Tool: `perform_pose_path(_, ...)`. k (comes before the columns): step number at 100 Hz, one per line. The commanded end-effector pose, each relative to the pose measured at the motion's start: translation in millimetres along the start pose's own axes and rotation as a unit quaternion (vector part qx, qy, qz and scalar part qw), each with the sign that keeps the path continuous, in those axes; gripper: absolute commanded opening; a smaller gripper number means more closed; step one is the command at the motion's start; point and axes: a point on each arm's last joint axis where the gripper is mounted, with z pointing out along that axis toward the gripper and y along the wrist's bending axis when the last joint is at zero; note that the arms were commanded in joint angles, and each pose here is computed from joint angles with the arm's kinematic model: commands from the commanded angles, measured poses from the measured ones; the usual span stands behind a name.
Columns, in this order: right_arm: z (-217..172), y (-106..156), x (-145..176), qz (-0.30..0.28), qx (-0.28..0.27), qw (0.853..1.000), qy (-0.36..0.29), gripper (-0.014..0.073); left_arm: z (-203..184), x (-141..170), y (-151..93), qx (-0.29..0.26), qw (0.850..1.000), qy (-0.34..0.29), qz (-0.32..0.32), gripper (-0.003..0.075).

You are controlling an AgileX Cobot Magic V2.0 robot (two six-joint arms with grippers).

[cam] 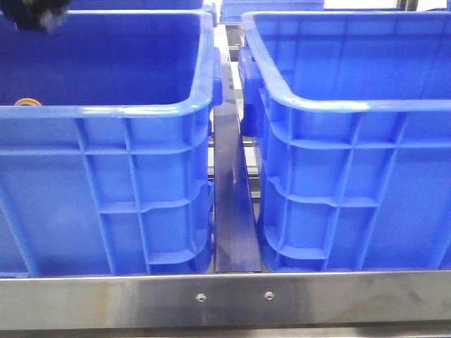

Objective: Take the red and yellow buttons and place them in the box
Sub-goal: 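Grasp the red-capped button with the left gripper and lift it, then grasp the red button's cap with the right gripper from the left gripper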

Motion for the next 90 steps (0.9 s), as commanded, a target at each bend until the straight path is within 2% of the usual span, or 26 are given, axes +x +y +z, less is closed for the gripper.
perform_pose_path(1, -3.4, 2.2, -16.0, -0.005, -0.009, 0.998, -0.066, -0.0069, -24.0, -11.5, -12.2, 0.025, 0.997, -0.065, 0.015, -0.0019)
perform_pose_path(31, -3.4, 2.2, -16.2, -0.005, -0.009, 0.998, -0.067, -0.0069, -40.5, -7.2, -21.8, 0.048, 0.996, -0.069, 0.029, -0.0019)
perform_pose_path(44, -4.2, 2.8, -20.7, -0.005, -0.011, 0.996, -0.092, -0.0069, -40.0, -7.3, -21.8, 0.048, 0.996, -0.069, 0.029, -0.0019)
perform_pose_path(65, -8.2, 6.6, -45.4, -0.004, -0.017, 0.992, -0.126, -0.0069, -40.0, -7.3, -21.8, 0.048, 0.996, -0.069, 0.029, -0.0019)
perform_pose_path(76, -10.8, 10.7, -67.8, 0.024, -0.017, 0.996, -0.089, -0.0069, -40.0, -7.3, -21.8, 0.048, 0.996, -0.069, 0.029, -0.0019)
perform_pose_path(90, -5.4, 17.8, -99.4, 0.031, -0.014, 0.999, -0.004, -0.0069, -40.0, -7.3, -21.8, 0.048, 0.996, -0.069, 0.029, -0.0019)
